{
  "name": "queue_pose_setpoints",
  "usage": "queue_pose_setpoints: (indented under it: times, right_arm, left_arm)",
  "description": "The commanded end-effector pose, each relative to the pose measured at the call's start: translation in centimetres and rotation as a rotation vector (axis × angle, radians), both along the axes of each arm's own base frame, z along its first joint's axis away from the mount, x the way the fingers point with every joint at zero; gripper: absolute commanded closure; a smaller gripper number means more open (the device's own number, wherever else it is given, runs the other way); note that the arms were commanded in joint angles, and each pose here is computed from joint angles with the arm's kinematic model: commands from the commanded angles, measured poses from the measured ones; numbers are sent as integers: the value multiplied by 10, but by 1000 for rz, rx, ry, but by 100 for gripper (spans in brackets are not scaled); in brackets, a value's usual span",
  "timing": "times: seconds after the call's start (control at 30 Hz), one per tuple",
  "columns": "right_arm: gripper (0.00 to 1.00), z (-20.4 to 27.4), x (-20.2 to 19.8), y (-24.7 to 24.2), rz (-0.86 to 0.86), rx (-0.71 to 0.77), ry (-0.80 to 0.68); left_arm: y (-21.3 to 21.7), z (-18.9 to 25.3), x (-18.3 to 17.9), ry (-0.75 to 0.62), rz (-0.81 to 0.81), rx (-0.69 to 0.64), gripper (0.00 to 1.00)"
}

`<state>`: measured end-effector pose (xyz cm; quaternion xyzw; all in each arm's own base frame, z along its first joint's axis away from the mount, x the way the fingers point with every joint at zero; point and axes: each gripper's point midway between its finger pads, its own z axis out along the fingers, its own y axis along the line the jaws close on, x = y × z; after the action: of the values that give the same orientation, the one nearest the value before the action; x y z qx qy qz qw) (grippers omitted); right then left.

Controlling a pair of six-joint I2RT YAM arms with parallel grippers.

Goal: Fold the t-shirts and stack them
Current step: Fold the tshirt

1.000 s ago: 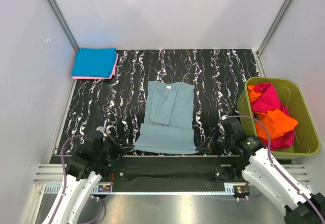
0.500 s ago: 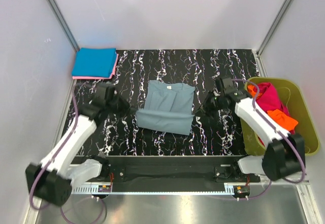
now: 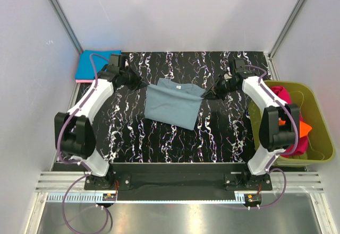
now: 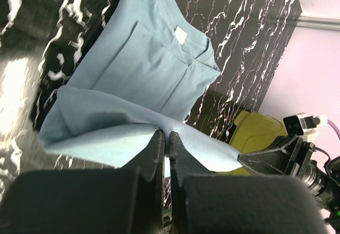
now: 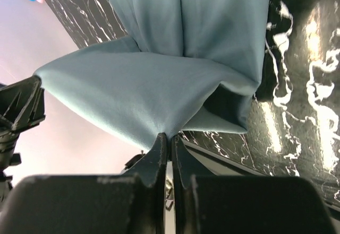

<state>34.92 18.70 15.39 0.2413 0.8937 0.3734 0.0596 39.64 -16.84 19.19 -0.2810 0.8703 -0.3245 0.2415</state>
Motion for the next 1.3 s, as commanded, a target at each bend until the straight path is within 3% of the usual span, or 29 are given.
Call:
queue_pose_setpoints:
  times: [0.0,0.73,0.83,0.93,0.97,1.0,1.1,1.27]
  right_arm:
    - [100,14,20,-5,14,42,-43]
    - [99,3,78,-23,-30,91,-23]
    - [94,-1,83,-22,-28,97,-17]
    - [85,-10,92,-22,-26,95,-12]
    - [73,-17,100,-25,-32,89,-13]
    - [69,-20,105,-26,-32,84,-18]
    - [59,-32,131,-34,-40,87,-30]
    - [49,-31,170,-47,-31,51,-124]
  left_arm:
    - [-8,29,31,-117,-61,-33,100]
    - [-28,17,101,-130,-89,-96,100]
    - [-24,9,104,-123,-75,-79,99]
    - [-21,-7,110,-103,-70,-67,89]
    - [-21,-12,113,-109,-81,-56,75]
    - [-23,-16,116,-107,-95,-55,68]
    - [-25,-22,134,-120,-148,-17,61]
    - [4,18,125,-200,-122,139,48]
